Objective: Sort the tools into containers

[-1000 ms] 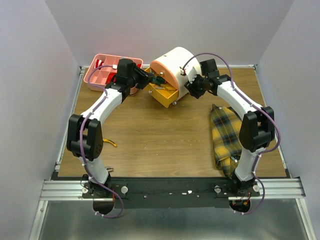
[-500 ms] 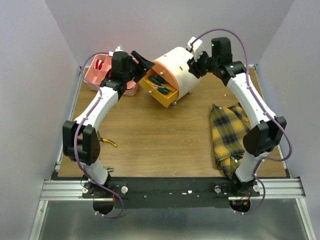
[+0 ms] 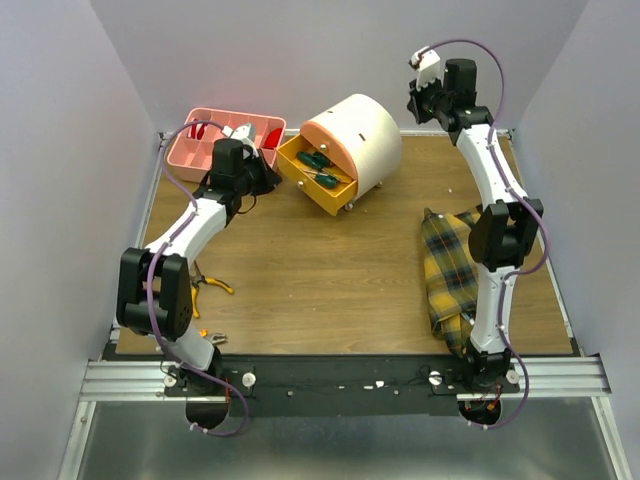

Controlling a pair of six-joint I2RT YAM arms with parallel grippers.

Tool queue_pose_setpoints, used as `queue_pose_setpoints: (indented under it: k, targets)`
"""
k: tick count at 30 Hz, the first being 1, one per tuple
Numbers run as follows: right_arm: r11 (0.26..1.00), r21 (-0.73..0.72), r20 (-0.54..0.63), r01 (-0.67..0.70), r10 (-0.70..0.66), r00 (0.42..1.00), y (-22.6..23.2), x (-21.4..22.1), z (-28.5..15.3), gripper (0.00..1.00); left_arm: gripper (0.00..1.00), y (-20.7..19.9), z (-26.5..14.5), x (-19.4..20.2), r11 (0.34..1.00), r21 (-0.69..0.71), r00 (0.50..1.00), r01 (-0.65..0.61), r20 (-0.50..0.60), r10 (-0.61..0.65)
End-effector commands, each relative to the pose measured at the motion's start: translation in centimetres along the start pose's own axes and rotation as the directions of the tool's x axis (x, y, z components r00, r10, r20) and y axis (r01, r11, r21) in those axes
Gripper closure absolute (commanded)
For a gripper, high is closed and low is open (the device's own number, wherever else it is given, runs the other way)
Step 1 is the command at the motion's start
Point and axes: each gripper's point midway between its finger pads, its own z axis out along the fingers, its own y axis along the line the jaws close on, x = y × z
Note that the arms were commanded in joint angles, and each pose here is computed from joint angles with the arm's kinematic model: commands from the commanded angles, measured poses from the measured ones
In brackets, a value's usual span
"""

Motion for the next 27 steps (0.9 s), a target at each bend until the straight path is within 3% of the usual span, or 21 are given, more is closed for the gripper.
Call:
queue_pose_setpoints:
  k: [1,6,9,20,27]
  targets:
    - [0.997,-0.033,0.015,-0.070,0.070,0.997,-2.2,2.2,2.1,0.99,1.00,-1.8,1.8,0.4,0.958,0.211,0.979,-0.196,-0.007,0.202]
    - [0.956,-0.273,0.050,-0.103,0.121,0.991,-0.6,3.5,2.2,0.99,1.00,-2.6,3.3,0.5,0.922,0.296,0.965,-0.250,-0.004,0.263]
    - [0.931,-0.345,0.032,-0.117,0.137,0.990,0.6,4.7,2.4,0.99,1.00,-3.8,4.1,0.6,0.902,0.340,0.959,-0.265,-0.006,0.284]
    - [0.831,-0.507,-0.113,-0.228,0.199,0.974,6.0,9.4,2.5,0.98,1.00,-8.2,6.0,2.7,0.872,0.427,0.960,-0.238,-0.034,0.278]
    - [0.814,-0.526,-0.167,-0.247,0.186,0.968,7.7,10.6,1.4,0.97,1.00,-9.1,8.3,2.4,0.879,0.433,0.974,-0.199,-0.014,0.228]
